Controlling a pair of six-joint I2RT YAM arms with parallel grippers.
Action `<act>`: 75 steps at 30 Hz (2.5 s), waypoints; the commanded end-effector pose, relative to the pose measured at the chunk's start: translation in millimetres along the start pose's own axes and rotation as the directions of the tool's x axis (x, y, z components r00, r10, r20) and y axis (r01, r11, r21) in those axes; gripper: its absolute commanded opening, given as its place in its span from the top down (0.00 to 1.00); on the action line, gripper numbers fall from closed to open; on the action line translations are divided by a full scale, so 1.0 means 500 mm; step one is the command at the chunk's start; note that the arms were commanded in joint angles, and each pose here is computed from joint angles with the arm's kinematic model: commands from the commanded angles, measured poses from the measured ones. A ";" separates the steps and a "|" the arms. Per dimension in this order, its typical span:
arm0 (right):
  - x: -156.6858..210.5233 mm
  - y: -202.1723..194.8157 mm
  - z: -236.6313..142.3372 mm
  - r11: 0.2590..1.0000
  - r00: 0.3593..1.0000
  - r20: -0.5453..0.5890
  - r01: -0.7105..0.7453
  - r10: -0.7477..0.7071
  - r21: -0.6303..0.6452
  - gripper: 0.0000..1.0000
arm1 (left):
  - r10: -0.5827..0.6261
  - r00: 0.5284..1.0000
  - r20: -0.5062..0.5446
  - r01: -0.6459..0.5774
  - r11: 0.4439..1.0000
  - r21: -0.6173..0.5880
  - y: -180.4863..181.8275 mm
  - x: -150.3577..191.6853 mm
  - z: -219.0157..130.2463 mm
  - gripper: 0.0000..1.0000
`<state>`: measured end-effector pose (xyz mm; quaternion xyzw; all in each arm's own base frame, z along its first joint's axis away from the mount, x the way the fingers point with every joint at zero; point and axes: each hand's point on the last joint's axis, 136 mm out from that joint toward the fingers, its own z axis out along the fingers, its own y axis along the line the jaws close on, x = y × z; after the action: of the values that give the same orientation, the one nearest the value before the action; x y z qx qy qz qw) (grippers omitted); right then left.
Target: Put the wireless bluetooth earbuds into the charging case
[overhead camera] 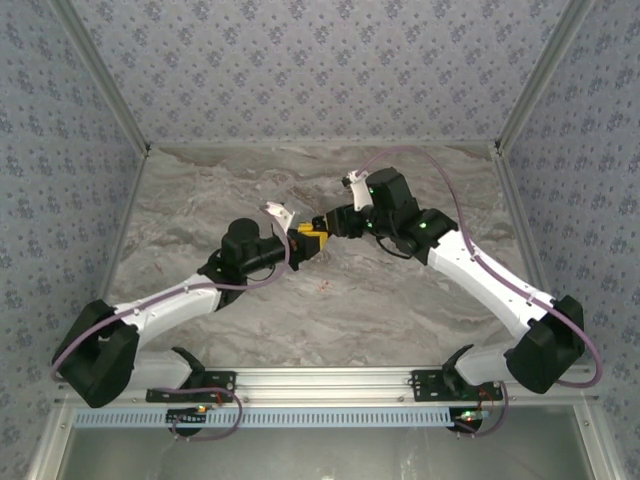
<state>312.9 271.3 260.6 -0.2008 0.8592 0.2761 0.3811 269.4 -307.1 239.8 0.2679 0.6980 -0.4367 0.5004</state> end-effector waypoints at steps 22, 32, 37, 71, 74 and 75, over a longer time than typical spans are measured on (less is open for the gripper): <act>-0.003 -0.005 -0.008 0.926 0.979 -0.136 -0.189 0.152 -0.326 0.81 | 0.203 0.973 0.109 -0.222 0.952 0.209 -0.107 -0.046 -0.050 0.78; -0.003 0.037 -0.018 0.885 0.981 -0.153 -0.176 0.120 -0.431 0.86 | 0.175 0.977 0.124 -0.199 0.954 0.223 -0.106 -0.049 -0.040 0.79; -0.004 0.060 -0.026 0.866 0.984 -0.150 -0.156 0.095 -0.476 0.87 | 0.166 0.979 0.120 -0.189 0.958 0.217 -0.101 -0.049 -0.035 0.79; 0.006 -0.036 -0.019 0.978 0.989 -0.095 -0.132 0.117 -0.164 0.84 | 0.058 0.998 0.020 -0.059 0.998 0.037 -0.017 -0.016 0.005 0.76; 0.018 -0.086 -0.014 0.988 0.984 -0.092 -0.154 0.150 -0.032 0.84 | 0.019 1.000 -0.023 -0.020 0.998 -0.059 0.024 -0.008 0.021 0.76; 0.021 -0.101 -0.014 0.987 0.983 -0.090 -0.162 0.161 0.003 0.84 | -0.002 0.999 -0.038 -0.001 0.996 -0.087 0.039 -0.005 0.027 0.76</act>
<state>319.3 250.7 244.1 -0.1801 0.8655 0.3617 0.2962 271.8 -310.7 226.1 0.2870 0.7053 -0.4215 0.4925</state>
